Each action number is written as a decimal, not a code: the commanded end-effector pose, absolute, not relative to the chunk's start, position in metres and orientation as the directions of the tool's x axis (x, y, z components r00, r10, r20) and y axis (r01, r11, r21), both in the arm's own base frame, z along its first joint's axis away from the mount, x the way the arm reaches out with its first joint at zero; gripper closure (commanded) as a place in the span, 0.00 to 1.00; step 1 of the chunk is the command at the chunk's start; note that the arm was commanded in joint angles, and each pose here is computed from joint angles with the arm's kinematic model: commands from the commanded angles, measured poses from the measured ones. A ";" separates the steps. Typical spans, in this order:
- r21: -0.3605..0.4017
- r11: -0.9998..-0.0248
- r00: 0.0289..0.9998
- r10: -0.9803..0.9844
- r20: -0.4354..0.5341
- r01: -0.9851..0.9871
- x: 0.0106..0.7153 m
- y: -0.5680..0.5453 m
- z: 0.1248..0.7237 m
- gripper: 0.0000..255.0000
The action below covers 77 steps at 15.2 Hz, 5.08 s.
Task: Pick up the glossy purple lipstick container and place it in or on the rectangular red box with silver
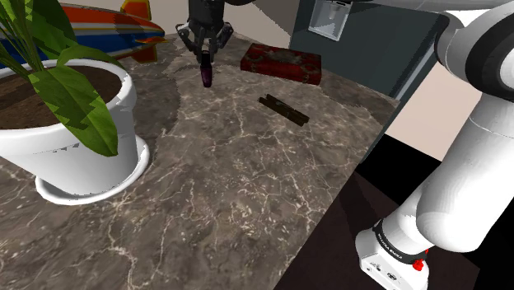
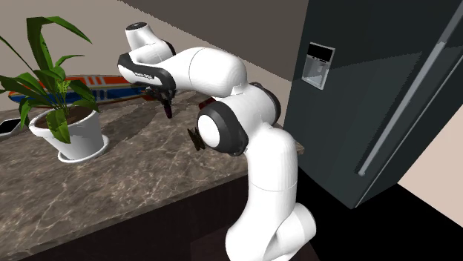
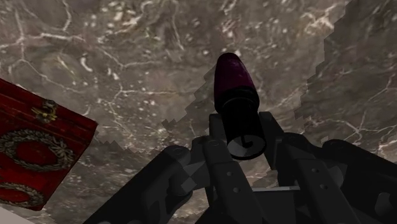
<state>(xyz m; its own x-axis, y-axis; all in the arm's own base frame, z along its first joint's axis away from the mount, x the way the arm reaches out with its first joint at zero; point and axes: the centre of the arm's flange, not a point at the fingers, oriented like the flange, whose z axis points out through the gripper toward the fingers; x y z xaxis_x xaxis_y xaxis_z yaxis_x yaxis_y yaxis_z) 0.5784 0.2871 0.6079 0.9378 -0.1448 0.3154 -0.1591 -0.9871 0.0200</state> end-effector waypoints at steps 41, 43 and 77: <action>0.021 -0.987 0.938 -0.145 0.315 -0.160 0.578 0.051 0.757 1.00; 0.021 -0.987 0.938 -0.145 0.315 -0.160 0.578 0.025 0.760 1.00; 0.021 -0.987 0.938 -0.145 0.315 -0.160 0.578 -0.023 0.658 0.00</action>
<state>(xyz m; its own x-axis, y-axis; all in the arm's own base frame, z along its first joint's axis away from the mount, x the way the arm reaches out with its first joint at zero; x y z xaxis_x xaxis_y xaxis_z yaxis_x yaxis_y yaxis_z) 0.5777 -0.0229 0.6576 0.9380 -0.1450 0.3147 -0.1595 -0.9870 0.0207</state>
